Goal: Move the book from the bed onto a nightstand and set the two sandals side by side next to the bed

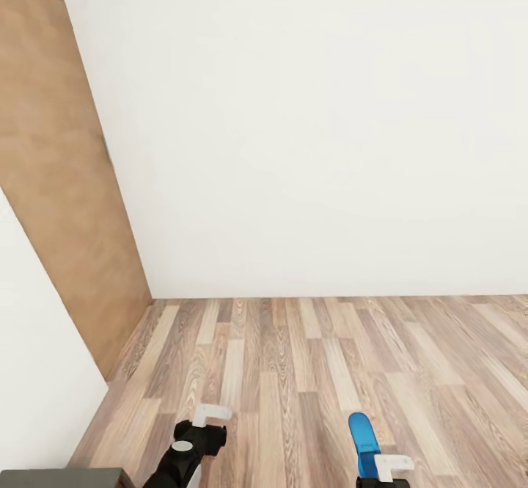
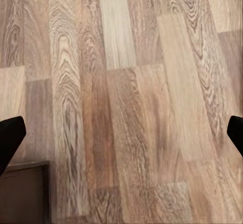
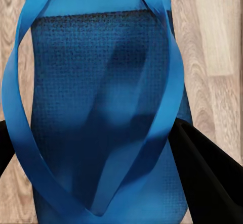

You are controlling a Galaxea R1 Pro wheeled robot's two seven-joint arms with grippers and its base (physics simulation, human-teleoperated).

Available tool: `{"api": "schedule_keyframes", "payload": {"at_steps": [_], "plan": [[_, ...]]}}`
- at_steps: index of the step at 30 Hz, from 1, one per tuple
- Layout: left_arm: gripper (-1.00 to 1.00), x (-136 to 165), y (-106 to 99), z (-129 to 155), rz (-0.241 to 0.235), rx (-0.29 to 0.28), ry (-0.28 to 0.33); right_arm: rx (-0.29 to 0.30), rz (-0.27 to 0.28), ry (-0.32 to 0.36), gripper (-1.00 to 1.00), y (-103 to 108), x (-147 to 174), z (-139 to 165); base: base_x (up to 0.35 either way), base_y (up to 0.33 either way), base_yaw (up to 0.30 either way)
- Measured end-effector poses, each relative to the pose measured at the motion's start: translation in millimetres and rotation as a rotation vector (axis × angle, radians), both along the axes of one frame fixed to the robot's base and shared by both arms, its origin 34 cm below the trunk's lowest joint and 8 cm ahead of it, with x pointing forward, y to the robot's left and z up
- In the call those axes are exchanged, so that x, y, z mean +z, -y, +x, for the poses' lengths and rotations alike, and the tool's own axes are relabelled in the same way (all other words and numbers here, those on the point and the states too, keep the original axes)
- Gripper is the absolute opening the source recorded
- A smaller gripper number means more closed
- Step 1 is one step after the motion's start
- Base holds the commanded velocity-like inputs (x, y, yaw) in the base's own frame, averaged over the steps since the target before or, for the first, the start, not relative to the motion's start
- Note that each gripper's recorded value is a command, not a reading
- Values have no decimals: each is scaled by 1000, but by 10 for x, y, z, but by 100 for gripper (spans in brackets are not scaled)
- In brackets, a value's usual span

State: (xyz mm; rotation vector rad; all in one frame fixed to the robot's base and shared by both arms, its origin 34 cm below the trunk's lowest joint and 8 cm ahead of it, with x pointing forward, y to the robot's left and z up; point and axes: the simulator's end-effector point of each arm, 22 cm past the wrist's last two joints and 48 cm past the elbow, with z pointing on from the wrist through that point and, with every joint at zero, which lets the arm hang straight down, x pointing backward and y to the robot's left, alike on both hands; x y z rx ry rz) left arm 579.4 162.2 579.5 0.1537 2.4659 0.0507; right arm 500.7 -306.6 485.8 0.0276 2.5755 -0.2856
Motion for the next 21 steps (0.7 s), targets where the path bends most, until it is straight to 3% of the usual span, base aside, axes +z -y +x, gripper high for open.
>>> {"api": "schedule_keyframes", "payload": {"at_steps": [11, 21], "plan": [[100, 1, 8, -1, 0, -3, 0, 0, 0, 0, -100, -2, 0, 0, 329, 0, -271], [100, 11, 113, -11, 7, -38, 4, 0, 1, 0, -100, -6, 0, 0, 329, 0, -273]]}}
